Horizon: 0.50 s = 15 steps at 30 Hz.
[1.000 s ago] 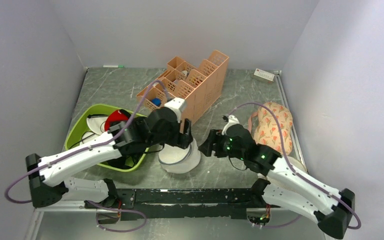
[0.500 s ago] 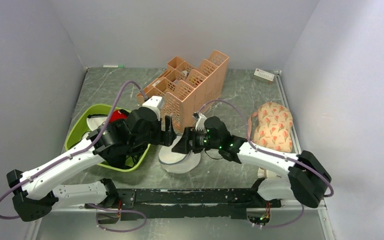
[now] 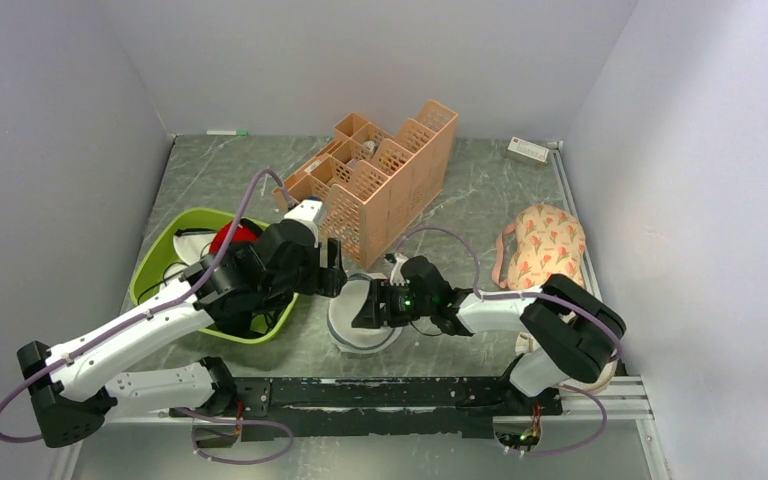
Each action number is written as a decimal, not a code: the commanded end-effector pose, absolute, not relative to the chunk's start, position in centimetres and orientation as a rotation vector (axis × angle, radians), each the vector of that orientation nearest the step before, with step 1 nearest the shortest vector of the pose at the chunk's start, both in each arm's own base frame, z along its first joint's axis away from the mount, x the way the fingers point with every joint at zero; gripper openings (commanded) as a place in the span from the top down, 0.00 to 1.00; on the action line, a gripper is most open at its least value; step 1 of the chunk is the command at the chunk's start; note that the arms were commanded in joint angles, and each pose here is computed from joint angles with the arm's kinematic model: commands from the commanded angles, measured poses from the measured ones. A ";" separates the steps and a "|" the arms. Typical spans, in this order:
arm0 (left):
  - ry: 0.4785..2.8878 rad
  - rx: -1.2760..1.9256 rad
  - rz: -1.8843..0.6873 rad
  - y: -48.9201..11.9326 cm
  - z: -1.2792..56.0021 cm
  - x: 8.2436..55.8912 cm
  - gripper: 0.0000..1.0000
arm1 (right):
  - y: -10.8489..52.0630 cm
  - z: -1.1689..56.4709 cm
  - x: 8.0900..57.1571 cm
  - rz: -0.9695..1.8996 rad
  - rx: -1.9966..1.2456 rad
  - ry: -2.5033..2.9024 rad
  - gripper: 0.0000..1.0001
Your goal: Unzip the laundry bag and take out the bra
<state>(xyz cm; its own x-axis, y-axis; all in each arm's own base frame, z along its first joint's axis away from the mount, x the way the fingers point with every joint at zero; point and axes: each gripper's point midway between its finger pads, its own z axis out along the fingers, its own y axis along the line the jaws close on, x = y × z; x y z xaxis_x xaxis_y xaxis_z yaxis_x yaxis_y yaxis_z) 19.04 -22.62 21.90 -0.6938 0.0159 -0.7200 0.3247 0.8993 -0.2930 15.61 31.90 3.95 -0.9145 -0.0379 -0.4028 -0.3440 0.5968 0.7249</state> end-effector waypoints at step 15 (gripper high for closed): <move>2.302 0.224 -0.608 -22.5 20.9 18.9 0.11 | 31.5 11.5 16.9 1.194 -0.342 2.325 0.25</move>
<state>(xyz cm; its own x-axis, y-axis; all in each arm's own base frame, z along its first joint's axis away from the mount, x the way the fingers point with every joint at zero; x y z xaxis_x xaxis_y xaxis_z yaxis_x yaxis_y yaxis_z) 19.10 -22.28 20.09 -0.7221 0.0075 -0.6917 0.3128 0.8954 -0.3168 17.14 32.49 11.22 -0.8507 0.0147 -0.5255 -0.4331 0.5471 0.7163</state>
